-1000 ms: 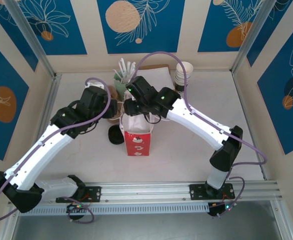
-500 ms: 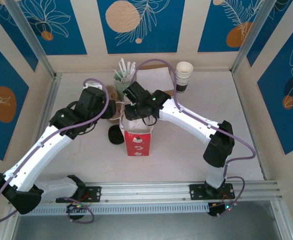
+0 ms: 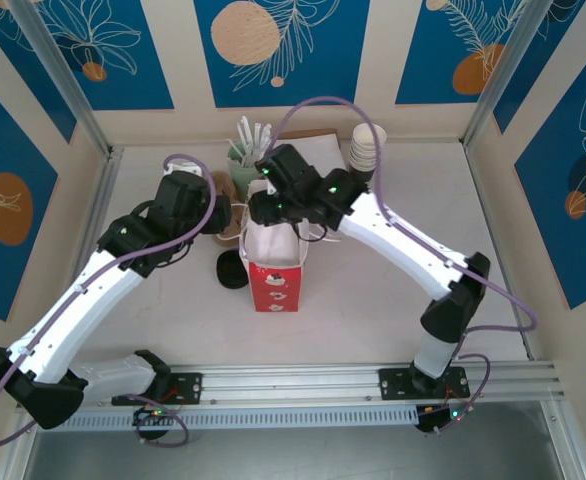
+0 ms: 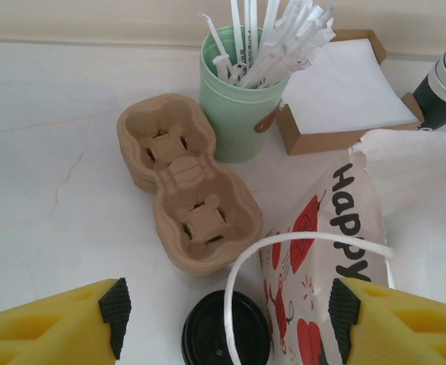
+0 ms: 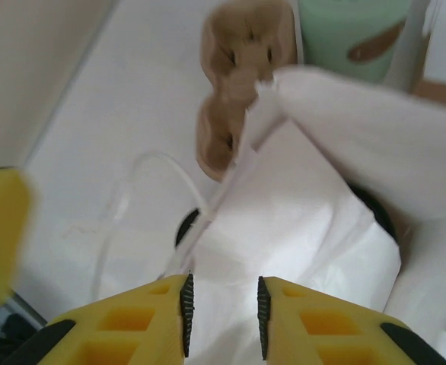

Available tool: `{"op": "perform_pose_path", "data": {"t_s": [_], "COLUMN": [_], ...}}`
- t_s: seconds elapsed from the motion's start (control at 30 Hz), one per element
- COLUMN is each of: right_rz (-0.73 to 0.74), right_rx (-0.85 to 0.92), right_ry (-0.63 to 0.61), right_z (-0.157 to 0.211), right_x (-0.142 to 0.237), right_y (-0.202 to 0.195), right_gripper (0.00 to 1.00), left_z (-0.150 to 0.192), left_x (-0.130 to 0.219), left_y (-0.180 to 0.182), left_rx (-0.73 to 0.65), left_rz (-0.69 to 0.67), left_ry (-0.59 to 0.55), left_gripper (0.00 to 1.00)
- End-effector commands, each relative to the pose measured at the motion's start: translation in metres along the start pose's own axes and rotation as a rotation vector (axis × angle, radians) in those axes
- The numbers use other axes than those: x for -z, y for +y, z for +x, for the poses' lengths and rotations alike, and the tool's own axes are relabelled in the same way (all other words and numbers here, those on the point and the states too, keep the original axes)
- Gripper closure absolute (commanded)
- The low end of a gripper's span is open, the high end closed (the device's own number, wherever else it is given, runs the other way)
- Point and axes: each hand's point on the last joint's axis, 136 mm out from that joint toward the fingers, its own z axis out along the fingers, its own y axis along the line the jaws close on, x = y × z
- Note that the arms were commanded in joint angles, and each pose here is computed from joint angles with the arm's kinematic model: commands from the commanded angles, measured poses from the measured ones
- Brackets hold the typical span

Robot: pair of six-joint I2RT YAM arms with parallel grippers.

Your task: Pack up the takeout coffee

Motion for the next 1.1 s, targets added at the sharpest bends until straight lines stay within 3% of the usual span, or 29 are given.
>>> {"op": "perform_pose_path", "data": {"t_s": [0.0,0.17,0.33,0.4,0.57,0.7,0.83,0.93,1.07], "right_rz": [-0.053,-0.053,-0.001,0.022,0.095,0.222,0.328,0.394,0.509], "right_rx": [0.040,0.056,0.013,-0.045,-0.177,-0.234,-0.323,-0.324,-0.260], "right_ry": [-0.138,-0.258,-0.352,-0.372,-0.442,-0.485,-0.471,-0.491,-0.454], "right_z": [-0.032,-0.051,-0.050,-0.043,-0.017,0.018,0.058,0.082,0.107], "right_x": [0.057,0.097,0.121,0.128,0.141,0.134,0.113,0.088,0.060], "right_y": [0.004,-0.019,-0.068,-0.093,-0.157,-0.213,-0.269,-0.303,-0.339], "right_gripper": [0.68,0.60,0.53,0.47,0.45,0.28,0.22,0.01,0.01], "left_z": [-0.026,-0.040,-0.049,-0.047,-0.021,0.008,0.034,0.052,0.073], "left_x": [0.011,0.012,0.015,0.015,0.005,-0.010,-0.029,-0.046,-0.072], "left_y": [0.009,0.016,0.035,0.047,0.074,0.102,0.126,0.142,0.157], "left_rx": [0.018,-0.033,-0.050,-0.039,-0.026,-0.005,-0.010,-0.009,-0.007], "left_rz": [-0.016,-0.040,-0.116,-0.156,-0.231,-0.318,-0.376,-0.412,-0.413], "left_ry": [-0.095,-0.158,-0.247,-0.268,-0.296,-0.331,-0.379,-0.412,-0.407], "left_gripper": [0.26,0.16,0.00,0.00,0.00,0.00,0.00,0.00,0.00]}}
